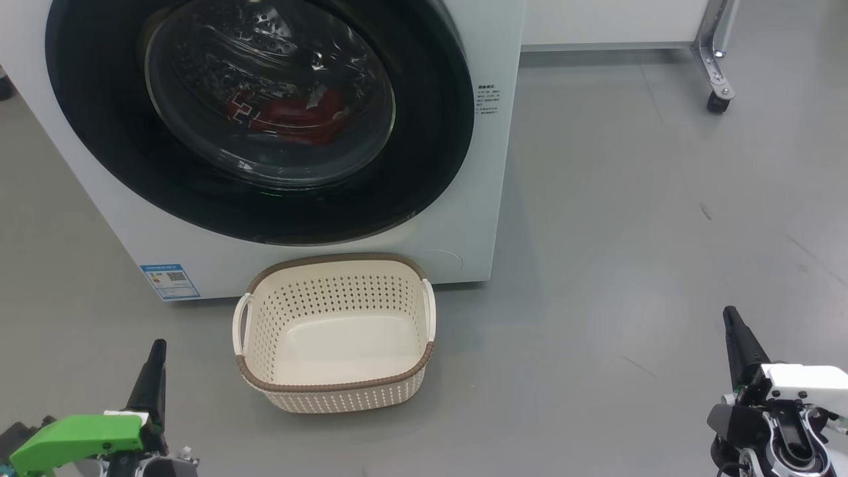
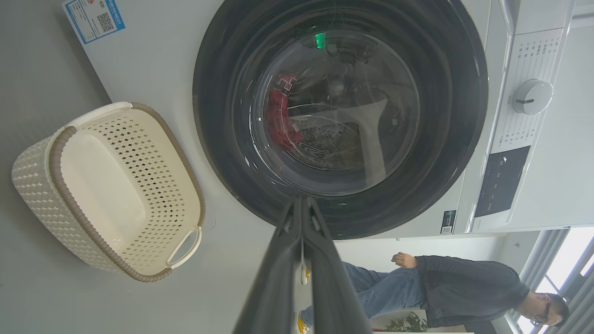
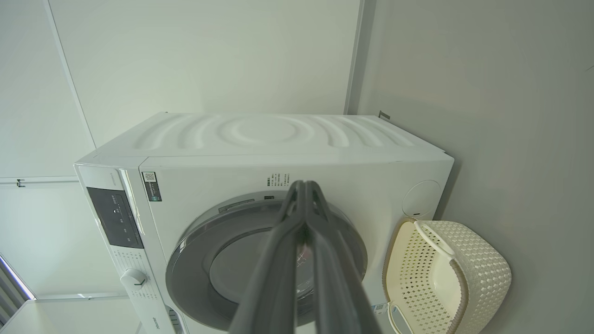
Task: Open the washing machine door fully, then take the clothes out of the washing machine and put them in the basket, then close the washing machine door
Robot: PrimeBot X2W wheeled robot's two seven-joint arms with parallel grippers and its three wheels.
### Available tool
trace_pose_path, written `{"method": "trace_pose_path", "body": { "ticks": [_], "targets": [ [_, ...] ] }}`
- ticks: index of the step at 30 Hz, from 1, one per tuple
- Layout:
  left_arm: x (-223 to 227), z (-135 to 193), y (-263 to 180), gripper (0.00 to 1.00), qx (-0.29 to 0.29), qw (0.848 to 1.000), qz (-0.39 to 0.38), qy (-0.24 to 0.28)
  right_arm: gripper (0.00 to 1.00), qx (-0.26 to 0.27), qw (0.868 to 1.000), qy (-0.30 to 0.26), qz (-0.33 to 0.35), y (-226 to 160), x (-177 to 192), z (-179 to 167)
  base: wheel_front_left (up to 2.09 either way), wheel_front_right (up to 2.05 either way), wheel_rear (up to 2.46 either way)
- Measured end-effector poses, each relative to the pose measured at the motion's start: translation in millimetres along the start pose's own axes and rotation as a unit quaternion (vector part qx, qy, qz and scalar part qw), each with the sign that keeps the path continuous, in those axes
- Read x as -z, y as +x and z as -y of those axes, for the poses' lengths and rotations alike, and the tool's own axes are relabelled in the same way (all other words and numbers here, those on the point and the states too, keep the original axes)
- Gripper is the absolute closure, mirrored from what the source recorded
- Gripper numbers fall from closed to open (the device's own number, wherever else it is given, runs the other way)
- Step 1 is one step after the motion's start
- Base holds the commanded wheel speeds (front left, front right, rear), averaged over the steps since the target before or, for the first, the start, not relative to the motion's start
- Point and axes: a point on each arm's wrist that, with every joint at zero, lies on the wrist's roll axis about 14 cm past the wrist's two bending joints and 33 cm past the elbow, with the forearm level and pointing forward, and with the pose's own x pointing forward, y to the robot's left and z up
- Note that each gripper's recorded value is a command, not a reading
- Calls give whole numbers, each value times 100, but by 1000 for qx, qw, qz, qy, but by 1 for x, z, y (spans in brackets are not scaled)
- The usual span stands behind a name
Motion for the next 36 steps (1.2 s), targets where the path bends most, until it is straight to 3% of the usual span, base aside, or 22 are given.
{"method": "trace_pose_path", "body": {
  "ticks": [13, 14, 16, 17, 18, 36],
  "targets": [
    [0, 0, 0, 100, 0, 1000, 0, 0, 100, 0, 1000, 0, 0, 0, 0, 0, 0, 0, 0],
    [0, 0, 0, 0, -1, 1000, 0, 0, 0, 1, 1000, 0, 0, 0, 0, 0, 0, 0, 0],
    [2, -11, -3, 0, -16, 1000, 0, -5, 0, 16, 1000, 5, 0, -4, 2, 11, 0, 0, 0],
    [3, -18, -6, 100, -26, 1000, 0, -9, 100, 27, 1000, 8, 1, -7, 3, 19, 0, 0, 0],
    [5, -25, -10, 0, -36, 999, -1, -12, 0, 39, 999, 11, 1, -11, 4, 27, 0, 0, 0],
    [11, -22, -11, 0, -30, 999, 1, -10, 0, 43, 999, -10, 3, -14, 4, 29, 0, 0, 0]
  ]
}}
